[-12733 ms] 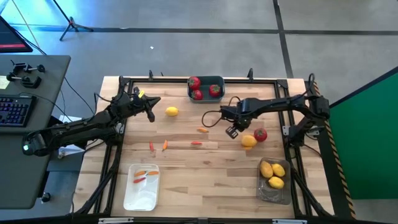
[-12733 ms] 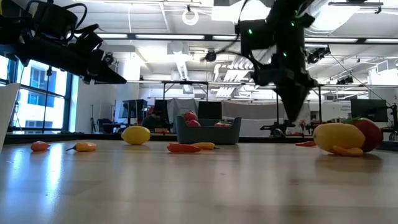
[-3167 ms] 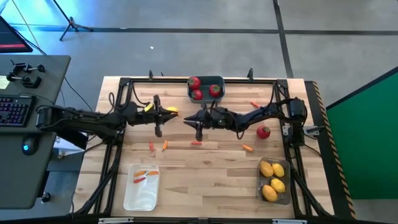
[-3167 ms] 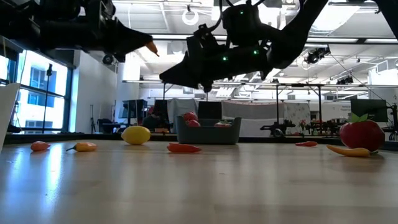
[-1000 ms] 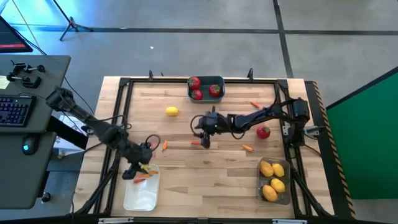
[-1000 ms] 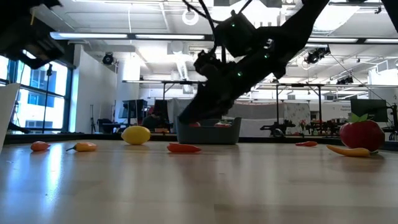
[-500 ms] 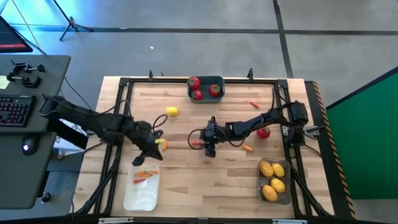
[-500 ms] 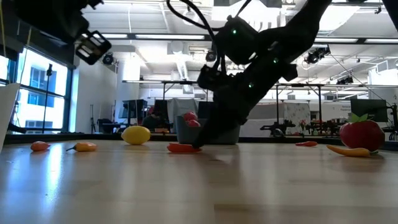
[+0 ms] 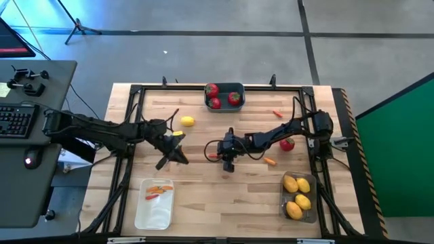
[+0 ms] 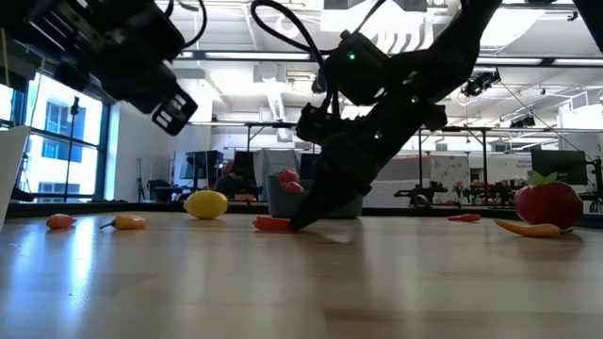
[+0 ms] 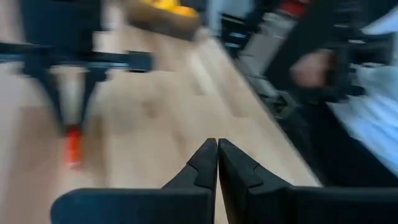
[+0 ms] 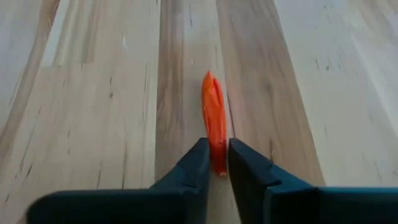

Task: Sort produce into baskets
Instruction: Put the bottom center red chili pepper into the white bin

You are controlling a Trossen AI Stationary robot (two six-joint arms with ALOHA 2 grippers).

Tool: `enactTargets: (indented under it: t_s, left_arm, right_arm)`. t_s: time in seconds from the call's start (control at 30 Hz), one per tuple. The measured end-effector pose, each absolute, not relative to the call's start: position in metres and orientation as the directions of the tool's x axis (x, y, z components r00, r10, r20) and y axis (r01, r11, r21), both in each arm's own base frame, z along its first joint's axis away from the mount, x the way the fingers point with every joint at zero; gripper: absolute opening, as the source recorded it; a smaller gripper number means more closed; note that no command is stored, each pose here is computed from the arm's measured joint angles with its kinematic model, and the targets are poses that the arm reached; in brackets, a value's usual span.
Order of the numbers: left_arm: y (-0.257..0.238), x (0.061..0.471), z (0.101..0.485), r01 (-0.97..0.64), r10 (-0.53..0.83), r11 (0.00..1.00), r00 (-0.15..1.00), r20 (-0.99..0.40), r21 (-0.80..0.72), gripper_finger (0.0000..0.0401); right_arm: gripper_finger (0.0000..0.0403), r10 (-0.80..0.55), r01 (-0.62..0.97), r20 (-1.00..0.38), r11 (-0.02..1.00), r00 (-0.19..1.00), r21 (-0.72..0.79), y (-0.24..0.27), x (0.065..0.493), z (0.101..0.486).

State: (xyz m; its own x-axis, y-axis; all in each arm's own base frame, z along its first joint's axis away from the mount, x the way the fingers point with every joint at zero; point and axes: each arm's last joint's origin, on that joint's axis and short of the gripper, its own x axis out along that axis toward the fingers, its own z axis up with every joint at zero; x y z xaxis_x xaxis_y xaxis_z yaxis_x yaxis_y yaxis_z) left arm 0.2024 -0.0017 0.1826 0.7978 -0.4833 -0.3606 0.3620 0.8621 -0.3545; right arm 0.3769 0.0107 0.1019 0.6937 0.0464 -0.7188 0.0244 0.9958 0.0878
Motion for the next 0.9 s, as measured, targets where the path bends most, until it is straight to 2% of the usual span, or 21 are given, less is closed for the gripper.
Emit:
enactTargets:
  t_s: [0.13, 0.23, 0.4, 0.57, 0.73, 0.9]
  left_arm:
    - [0.004, 0.202, 0.176, 0.216, -0.328, 0.932, 0.846, -0.421, -0.291, 0.0013]
    - [0.006, 0.202, 0.175, 0.161, -0.245, 0.963, 0.863, -0.443, -0.218, 0.0035]
    - [0.007, 0.202, 0.175, 0.141, -0.191, 0.980, 0.869, -0.456, -0.142, 0.0090]
    - [0.003, 0.202, 0.168, 0.199, -0.200, 0.978, 0.843, -0.499, -0.057, 0.0132]
    - [-0.003, 0.209, 0.159, 0.159, -0.099, 0.985, 0.839, -0.534, 0.068, 0.0142]
    - [-0.004, 0.218, 0.153, 0.114, -0.074, 0.992, 0.857, -0.510, 0.049, 0.0142]
  right_arm:
    - [0.0008, 0.048, 0.009, -0.690, 0.997, 0.722, 0.079, 0.011, 0.379, 0.105]
    - [0.0008, 0.055, 0.000, -0.656, 0.996, 0.753, 0.085, 0.011, 0.381, 0.110]
    - [0.0002, 0.058, -0.003, -0.595, 0.996, 0.801, 0.094, 0.011, 0.386, 0.118]
    - [0.0003, 0.059, -0.013, -0.514, 0.996, 0.856, 0.092, 0.011, 0.391, 0.126]
    - [0.0002, 0.061, -0.027, -0.458, 0.996, 0.887, 0.080, 0.012, 0.394, 0.131]
    - [0.0001, 0.062, -0.028, -0.450, 0.996, 0.891, 0.080, 0.012, 0.394, 0.132]
